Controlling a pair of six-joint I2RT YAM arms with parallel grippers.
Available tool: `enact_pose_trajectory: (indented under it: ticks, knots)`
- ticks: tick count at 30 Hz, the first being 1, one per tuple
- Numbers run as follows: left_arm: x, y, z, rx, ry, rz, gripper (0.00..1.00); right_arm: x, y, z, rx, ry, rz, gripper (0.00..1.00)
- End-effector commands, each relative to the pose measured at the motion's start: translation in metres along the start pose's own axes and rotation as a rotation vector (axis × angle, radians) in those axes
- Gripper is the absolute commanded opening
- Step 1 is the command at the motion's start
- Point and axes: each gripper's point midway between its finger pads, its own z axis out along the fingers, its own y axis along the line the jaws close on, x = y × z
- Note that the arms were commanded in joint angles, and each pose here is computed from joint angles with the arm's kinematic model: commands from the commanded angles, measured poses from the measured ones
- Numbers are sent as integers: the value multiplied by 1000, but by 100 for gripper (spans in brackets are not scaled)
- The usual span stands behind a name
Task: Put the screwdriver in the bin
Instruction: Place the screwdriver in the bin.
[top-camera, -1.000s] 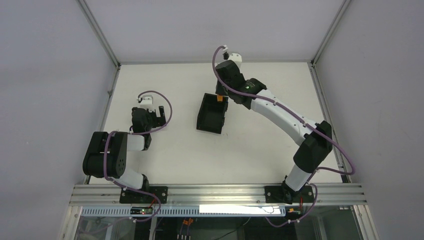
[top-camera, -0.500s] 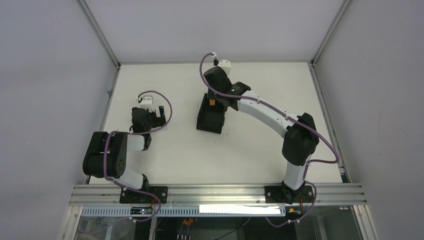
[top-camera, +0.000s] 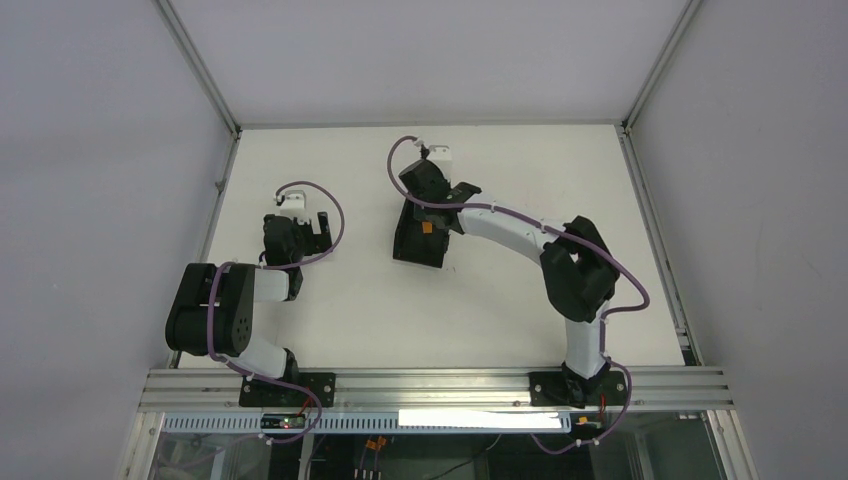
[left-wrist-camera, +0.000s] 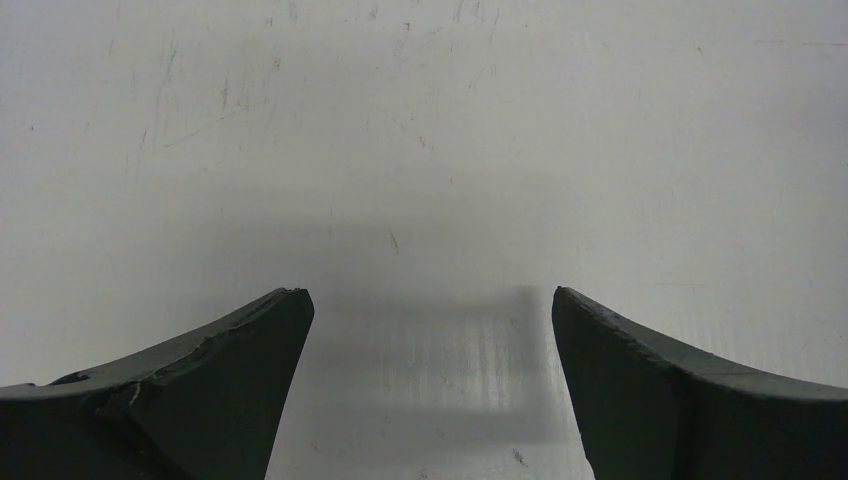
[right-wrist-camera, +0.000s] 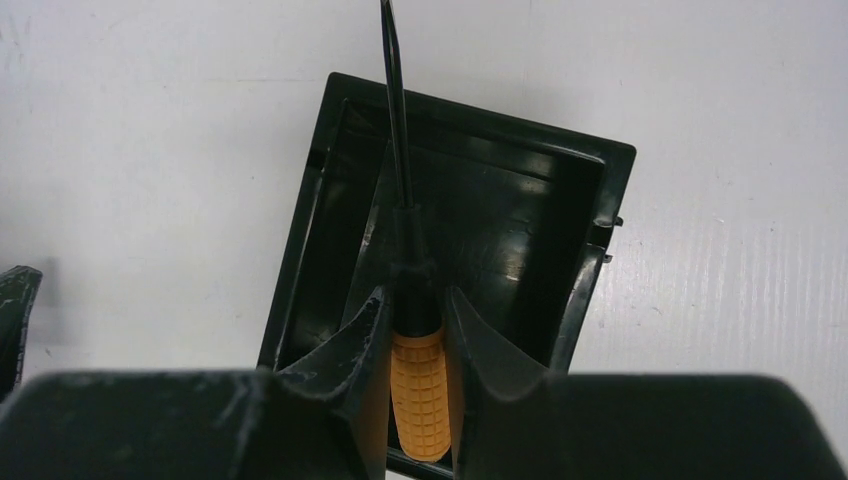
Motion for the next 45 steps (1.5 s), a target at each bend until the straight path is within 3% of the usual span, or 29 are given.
enact_pose_trajectory:
  ticks: [1, 15, 17, 20, 24, 28, 45]
  knots:
    - [-14, -2, -1, 8, -48, -5, 99, -11, 8, 0, -16, -60, 32, 0]
    - [-14, -2, -1, 8, -47, -5, 99, 40, 14, 22, -38, 53, -22, 4]
    - [-14, -2, -1, 8, -48, -6, 99, 44, 12, 23, -32, 61, -28, 8]
    - [-14, -2, -1, 8, -47, -5, 99, 45, 12, 20, -32, 61, -29, 23]
    - [-14, -2, -1, 8, -47, -5, 99, 37, 12, 12, -29, 39, -33, 32]
    - [-14, -1, -1, 6, -48, -6, 99, 23, 15, 1, -36, 13, -37, 49]
    - [-14, -2, -1, 8, -47, -5, 99, -66, 18, -72, -78, -163, -45, 61]
